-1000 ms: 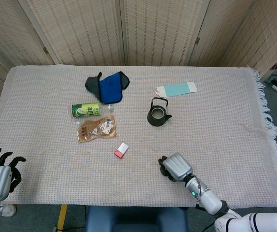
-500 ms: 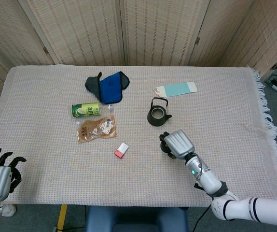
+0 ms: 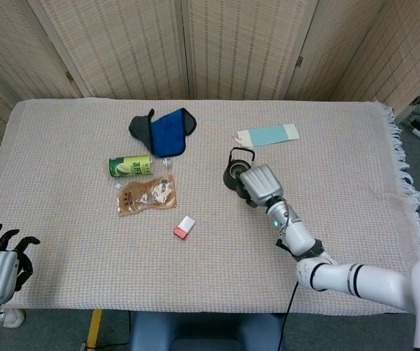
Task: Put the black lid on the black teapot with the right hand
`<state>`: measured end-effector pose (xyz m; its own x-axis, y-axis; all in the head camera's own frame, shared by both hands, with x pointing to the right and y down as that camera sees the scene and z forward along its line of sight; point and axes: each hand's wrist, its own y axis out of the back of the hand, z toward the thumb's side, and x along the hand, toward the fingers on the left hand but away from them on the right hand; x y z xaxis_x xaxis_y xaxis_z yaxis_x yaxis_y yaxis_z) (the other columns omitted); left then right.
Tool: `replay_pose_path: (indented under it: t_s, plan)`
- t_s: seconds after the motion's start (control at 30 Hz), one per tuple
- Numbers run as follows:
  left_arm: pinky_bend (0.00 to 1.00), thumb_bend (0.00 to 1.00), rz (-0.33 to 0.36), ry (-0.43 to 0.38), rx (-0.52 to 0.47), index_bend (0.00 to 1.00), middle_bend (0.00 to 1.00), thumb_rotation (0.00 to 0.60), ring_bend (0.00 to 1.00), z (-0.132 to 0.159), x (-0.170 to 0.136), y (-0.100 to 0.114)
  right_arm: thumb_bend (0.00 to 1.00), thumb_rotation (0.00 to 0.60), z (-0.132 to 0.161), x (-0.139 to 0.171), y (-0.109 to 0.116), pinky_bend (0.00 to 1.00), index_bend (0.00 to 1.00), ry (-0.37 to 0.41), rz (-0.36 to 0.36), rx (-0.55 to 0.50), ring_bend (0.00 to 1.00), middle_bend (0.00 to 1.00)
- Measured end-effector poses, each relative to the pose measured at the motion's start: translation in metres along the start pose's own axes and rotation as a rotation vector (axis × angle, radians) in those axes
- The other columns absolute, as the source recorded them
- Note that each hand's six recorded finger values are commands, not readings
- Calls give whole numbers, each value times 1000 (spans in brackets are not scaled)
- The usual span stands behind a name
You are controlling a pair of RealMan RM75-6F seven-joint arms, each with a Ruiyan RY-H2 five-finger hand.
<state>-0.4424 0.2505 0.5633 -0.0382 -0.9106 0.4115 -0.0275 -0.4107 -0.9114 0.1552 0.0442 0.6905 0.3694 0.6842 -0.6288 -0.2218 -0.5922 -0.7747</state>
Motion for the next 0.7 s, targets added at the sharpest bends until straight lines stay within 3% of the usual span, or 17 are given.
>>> replay_pose_path:
  t_s: [0.57,0.7]
  plan:
    - [47,338,-2,19,-1,370,181,600,163,-8,-4,0,327,600,-6,-47,5,835,416,-97,0,0,899,364]
    - [47,339,1,23,-1,370,181,600,163,-9,-4,1,327,600,-5,-54,4,835,367,-108,3,17,900,342]
